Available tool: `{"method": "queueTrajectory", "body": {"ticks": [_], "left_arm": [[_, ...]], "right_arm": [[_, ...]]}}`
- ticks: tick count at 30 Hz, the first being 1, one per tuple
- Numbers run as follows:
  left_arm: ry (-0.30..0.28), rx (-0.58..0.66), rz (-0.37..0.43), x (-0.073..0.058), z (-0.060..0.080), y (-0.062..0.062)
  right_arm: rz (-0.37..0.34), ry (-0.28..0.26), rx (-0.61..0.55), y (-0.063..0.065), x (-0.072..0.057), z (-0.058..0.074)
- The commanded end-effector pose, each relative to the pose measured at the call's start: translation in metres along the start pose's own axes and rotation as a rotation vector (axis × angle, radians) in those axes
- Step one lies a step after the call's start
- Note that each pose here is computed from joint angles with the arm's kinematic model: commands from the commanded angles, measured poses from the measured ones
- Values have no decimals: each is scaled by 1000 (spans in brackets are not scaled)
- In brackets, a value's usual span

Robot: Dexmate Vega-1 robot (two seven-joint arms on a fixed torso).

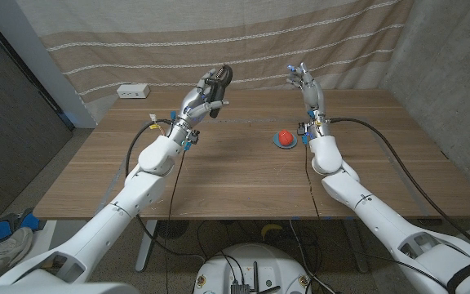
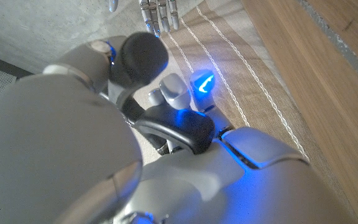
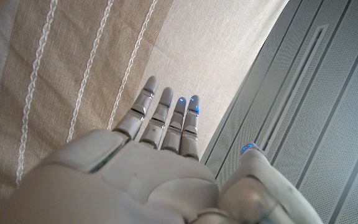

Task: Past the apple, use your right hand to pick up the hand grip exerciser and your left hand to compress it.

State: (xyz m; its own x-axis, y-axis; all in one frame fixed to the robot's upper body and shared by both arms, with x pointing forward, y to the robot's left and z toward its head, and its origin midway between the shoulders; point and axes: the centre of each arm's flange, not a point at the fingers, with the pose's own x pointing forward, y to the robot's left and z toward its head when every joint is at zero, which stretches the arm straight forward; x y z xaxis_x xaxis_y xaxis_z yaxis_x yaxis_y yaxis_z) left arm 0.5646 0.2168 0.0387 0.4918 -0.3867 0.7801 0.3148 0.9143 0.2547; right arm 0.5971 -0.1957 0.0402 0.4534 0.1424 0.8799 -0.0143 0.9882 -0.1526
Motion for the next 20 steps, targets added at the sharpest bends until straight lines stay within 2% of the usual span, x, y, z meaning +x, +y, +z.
{"method": "queueTrajectory", "body": {"ticks": [1,7,13,16,18,20], "left_arm": [[-13,45,96,-7,2,1],[-12,65,142,-11,0,4],[-20,65,192,-14,-1,7],[-28,97,237,-19,1,11],[-30,109,250,-21,1,13],[-29,128,275,-24,0,18]], "right_arm": [[73,80,102,-13,3,-8],[64,122,165,-19,3,-17],[40,131,236,-25,2,-24],[-24,115,293,-35,0,-27],[-41,109,311,-37,0,-28],[-92,92,345,-44,-1,-28]]}}
